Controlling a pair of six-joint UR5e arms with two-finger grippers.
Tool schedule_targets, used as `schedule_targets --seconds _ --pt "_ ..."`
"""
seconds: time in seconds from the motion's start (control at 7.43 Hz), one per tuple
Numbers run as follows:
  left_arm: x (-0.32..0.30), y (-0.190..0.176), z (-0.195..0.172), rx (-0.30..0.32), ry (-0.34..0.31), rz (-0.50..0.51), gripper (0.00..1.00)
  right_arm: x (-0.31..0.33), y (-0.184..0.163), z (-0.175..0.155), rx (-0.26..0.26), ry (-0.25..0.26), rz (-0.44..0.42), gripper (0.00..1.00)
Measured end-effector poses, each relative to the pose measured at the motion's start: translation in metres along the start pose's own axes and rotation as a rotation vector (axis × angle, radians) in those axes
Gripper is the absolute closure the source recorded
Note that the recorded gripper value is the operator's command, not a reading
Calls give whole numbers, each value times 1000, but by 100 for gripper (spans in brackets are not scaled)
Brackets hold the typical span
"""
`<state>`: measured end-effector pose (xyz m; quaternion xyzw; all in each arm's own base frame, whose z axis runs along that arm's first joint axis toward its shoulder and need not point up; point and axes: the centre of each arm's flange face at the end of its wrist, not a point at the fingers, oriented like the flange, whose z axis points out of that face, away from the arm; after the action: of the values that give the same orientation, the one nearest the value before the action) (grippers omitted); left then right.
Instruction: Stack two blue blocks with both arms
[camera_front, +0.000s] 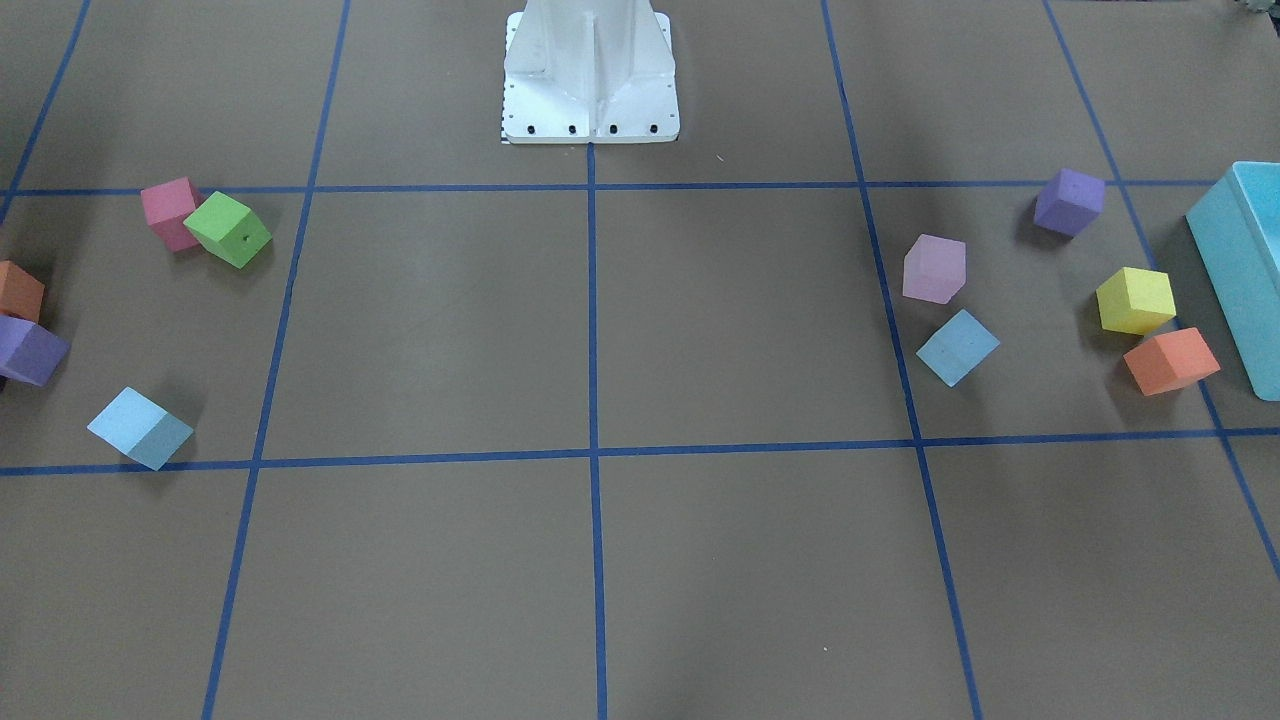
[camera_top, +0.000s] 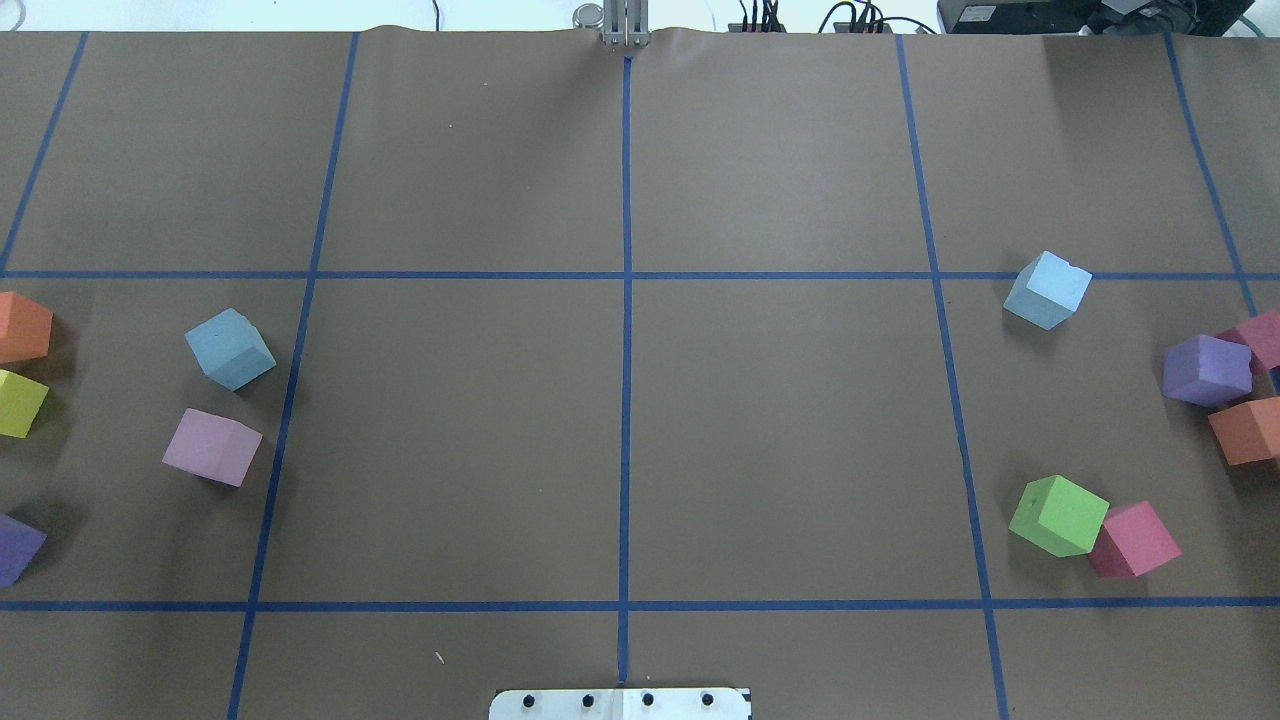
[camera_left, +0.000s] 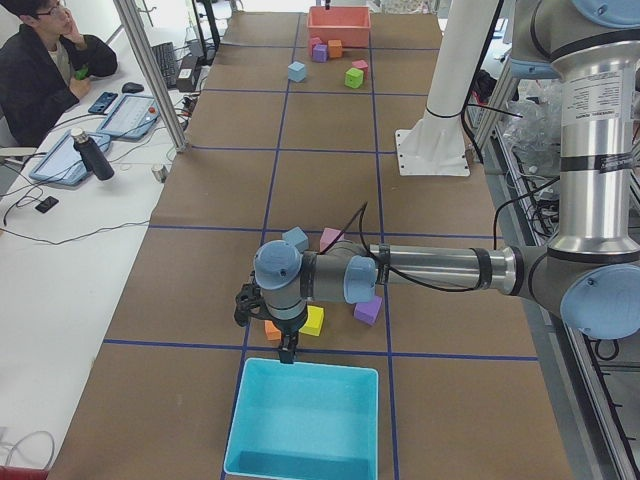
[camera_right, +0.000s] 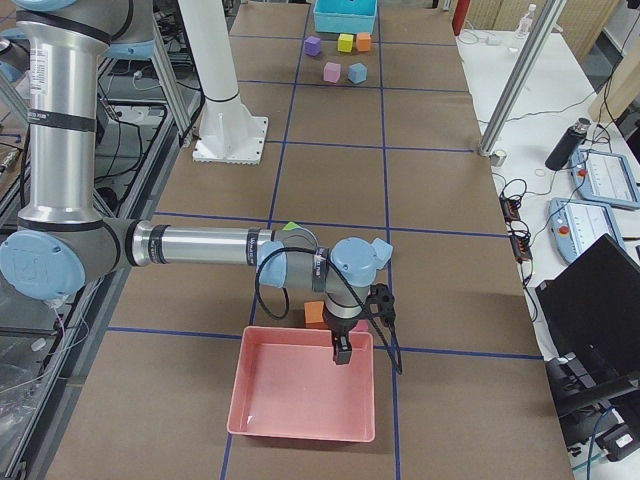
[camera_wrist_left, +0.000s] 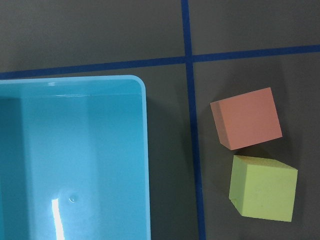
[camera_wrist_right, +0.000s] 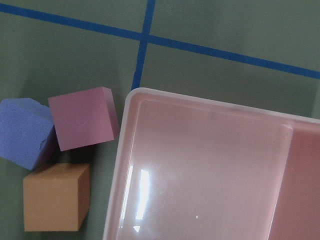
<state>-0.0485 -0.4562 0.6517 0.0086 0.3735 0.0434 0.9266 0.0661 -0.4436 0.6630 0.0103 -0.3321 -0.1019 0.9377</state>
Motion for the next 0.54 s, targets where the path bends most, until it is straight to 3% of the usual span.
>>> schedule_targets --seconds 0.27,0.54 --pt "0 0 0 0 -1 0 1 -6 -10 -9 96 23 -74 0" --pt "0 0 0 1 0 1 1 -20 -20 -18 165 12 -39 0"
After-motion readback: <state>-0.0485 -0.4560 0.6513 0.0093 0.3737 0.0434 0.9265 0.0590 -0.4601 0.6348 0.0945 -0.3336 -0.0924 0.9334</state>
